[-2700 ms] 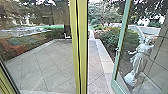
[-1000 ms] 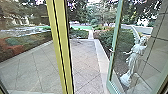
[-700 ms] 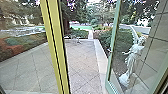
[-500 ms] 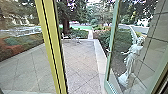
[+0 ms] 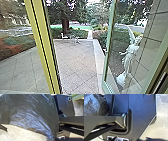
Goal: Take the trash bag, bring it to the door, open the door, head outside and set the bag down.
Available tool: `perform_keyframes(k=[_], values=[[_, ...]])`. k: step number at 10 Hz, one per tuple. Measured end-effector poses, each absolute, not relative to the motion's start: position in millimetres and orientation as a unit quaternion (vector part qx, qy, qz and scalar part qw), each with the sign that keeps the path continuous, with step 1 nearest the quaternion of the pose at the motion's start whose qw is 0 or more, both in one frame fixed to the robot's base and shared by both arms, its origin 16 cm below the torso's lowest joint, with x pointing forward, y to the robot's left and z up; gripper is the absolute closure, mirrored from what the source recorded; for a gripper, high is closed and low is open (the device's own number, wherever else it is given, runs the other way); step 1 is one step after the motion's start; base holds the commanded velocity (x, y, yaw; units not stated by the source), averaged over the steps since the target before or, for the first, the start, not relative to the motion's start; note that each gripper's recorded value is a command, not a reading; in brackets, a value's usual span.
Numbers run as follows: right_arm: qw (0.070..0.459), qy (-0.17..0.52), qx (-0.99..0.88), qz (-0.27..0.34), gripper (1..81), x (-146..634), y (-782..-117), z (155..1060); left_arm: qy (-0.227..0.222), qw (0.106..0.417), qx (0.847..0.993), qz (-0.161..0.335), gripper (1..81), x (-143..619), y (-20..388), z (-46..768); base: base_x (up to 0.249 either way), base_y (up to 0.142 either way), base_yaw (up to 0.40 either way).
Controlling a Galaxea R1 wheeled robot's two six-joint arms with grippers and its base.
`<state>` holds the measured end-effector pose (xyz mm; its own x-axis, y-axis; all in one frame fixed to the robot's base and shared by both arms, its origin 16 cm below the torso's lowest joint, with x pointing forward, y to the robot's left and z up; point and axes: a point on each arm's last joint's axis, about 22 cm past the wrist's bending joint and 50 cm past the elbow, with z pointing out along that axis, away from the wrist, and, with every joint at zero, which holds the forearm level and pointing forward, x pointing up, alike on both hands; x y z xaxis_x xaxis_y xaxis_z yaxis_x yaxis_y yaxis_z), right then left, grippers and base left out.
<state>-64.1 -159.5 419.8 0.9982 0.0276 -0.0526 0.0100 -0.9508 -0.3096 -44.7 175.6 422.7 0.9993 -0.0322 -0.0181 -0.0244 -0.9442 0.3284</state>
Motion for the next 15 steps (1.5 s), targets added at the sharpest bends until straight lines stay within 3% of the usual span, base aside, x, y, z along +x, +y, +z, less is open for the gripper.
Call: perform_keyframes(k=[6,15], values=[[0.158,-0.01,-0.987,0.025,1.0,-59.6,-158.6,419.8,-0.015,0.168,0.986,-0.011,81.1,-44.6,172.9,422.9,0.0,-0.1,0.0],[0.158,-0.01,-0.987,0.024,1.0,-57.0,-157.2,419.8,-0.014,0.168,0.986,-0.011,81.1,-44.8,173.1,422.9,0.0,0.0,0.0]])
